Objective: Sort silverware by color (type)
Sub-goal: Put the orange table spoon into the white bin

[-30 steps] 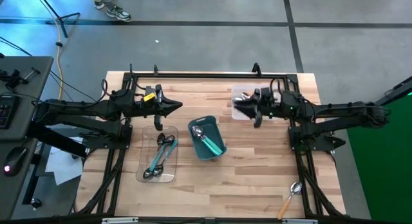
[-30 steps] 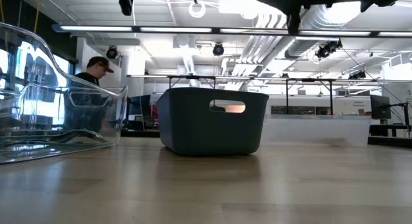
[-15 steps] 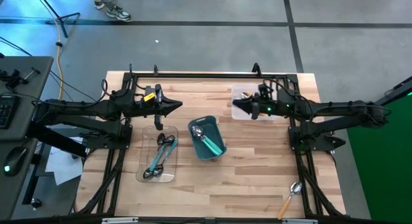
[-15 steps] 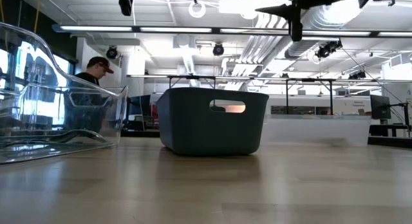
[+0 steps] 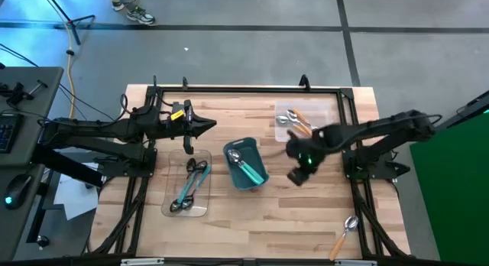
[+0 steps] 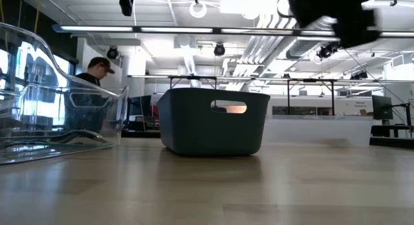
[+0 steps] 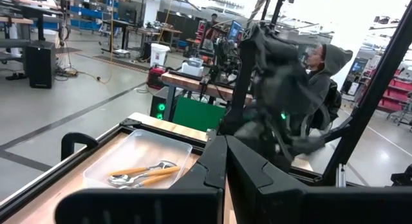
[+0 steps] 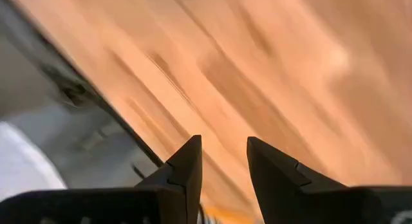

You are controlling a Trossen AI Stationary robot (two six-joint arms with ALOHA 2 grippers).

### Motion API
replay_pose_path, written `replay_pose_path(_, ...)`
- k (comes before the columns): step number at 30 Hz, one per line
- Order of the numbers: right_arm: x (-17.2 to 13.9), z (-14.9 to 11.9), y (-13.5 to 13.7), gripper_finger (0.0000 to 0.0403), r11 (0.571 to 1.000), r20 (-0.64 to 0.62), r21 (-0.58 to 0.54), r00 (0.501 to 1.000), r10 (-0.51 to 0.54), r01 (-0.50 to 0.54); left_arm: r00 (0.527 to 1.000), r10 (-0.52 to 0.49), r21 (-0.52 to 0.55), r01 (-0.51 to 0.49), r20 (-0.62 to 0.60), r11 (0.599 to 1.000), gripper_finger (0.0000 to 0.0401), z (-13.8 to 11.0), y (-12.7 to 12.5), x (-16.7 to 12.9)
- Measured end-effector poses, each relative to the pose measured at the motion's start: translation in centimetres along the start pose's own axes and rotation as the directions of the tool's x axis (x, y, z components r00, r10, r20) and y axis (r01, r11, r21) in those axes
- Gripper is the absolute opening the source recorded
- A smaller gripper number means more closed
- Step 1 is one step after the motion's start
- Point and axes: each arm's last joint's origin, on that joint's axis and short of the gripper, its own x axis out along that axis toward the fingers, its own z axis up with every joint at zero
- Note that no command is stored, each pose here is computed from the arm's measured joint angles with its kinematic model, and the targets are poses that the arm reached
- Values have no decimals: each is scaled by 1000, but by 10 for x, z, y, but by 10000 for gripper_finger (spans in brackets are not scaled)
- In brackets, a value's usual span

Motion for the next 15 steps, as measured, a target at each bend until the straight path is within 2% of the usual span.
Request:
replay_pose_path(3,22,-22,3,108,991,-111,88,990,-90,100,1000,0,0,0,0,1000,0,0,0,0)
replay_pose_path(7,45,-52,7,108,962,-230,212,966,-119,170,1000,0,0,0,0,1000,0,0,0,0)
replay_pose_path(11,64,-83,3,108,918,-350,287,922,-165,273,1000,1,0,-1,0,1000,0,0,0,0)
replay_pose_path(15,80,-109,-7,108,851,-476,350,857,-198,391,1000,1,0,-1,0,1000,0,0,0,0)
